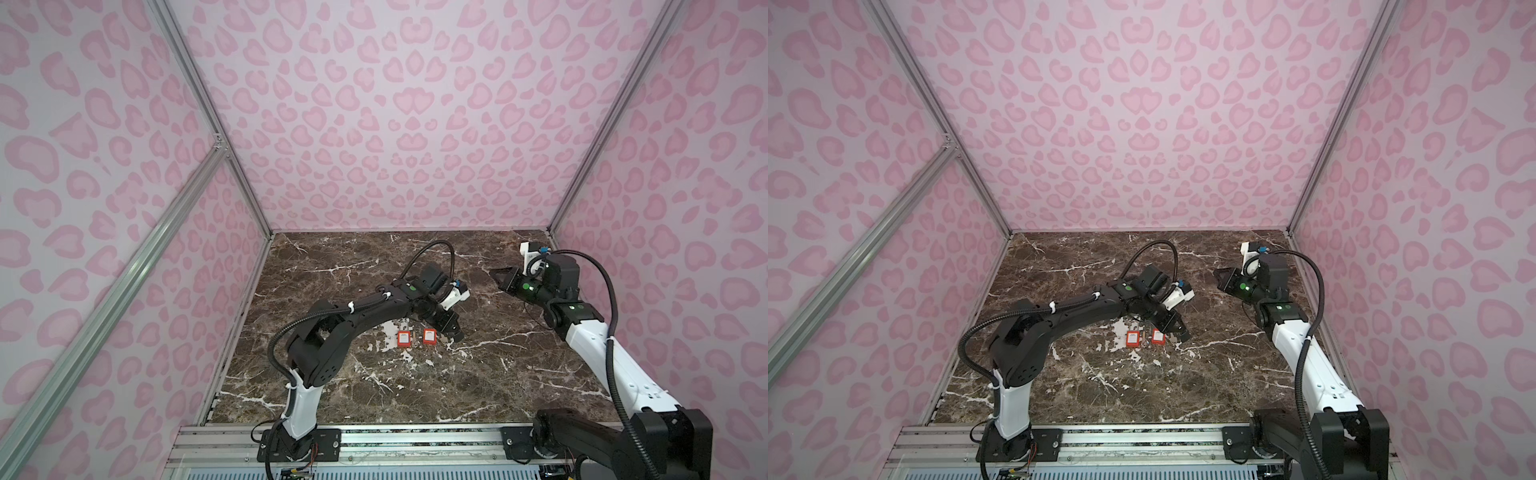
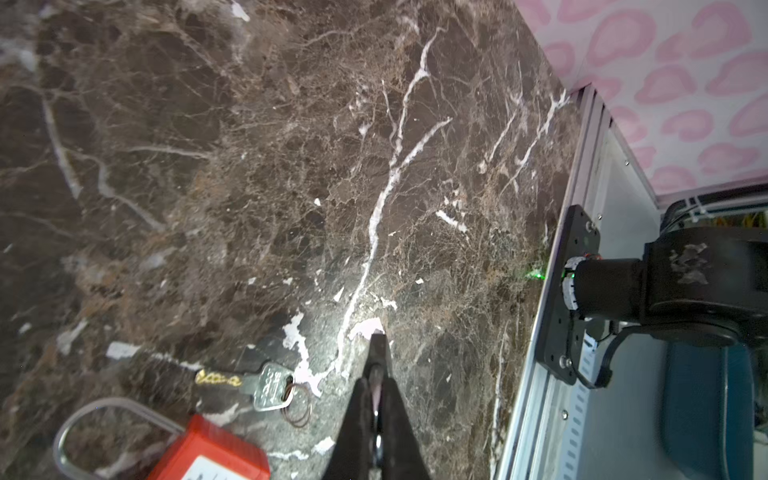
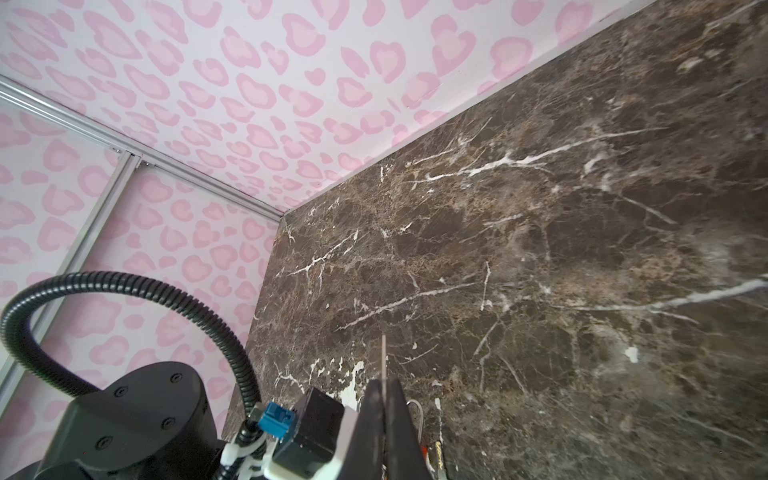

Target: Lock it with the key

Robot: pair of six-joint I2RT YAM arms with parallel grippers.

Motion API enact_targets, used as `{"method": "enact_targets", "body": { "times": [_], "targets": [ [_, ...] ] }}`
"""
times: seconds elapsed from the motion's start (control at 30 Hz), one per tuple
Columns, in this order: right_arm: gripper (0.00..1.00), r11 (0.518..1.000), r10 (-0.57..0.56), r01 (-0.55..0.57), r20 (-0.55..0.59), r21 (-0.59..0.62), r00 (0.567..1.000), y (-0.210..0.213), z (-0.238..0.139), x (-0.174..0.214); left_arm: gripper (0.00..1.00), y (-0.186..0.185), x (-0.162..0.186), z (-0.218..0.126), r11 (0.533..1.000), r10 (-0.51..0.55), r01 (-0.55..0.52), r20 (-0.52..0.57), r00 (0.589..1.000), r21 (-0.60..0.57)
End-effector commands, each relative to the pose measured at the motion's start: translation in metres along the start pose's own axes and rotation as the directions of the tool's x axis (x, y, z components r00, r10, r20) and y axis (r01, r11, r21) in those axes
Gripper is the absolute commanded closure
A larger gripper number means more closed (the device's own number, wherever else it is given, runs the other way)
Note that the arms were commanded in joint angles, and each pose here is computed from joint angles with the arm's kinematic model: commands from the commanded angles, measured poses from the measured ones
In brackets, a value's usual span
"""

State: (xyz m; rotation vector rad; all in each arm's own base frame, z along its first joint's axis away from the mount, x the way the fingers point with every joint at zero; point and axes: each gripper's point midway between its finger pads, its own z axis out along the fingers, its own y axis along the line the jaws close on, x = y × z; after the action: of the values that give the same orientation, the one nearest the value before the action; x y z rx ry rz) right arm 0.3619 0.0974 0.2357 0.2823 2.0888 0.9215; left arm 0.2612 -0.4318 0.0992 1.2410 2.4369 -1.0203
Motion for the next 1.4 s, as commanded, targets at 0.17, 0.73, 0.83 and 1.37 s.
{"method": "enact_targets", "body": {
  "times": [0.17,0.73,0.83,1.37],
  "targets": [
    [1.00,1.000,-0.004,0.004,0.018,0.017,1.000,-0.012,-0.003,-0.002,0.97,0.004,0.029,0.021,0.993,0.117,-0.117,-0.184,0.976,0.012],
    [1.00,0.999,0.029,-0.030,-0.002,-0.031,1.000,-0.016,-0.005,-0.005,0.97,0.011,0.021,0.040,0.975,0.220,-0.211,-0.233,0.947,0.062],
    [1.00,0.999,0.030,-0.030,-0.004,-0.033,1.000,-0.017,-0.005,-0.007,0.97,0.017,0.025,0.042,0.975,0.223,-0.219,-0.262,0.939,0.045],
    [1.00,0.997,0.056,-0.057,-0.016,-0.054,0.998,-0.015,-0.001,-0.008,0.87,0.047,0.019,0.049,0.953,0.257,-0.293,-0.299,0.919,-0.082]
  ]
}}
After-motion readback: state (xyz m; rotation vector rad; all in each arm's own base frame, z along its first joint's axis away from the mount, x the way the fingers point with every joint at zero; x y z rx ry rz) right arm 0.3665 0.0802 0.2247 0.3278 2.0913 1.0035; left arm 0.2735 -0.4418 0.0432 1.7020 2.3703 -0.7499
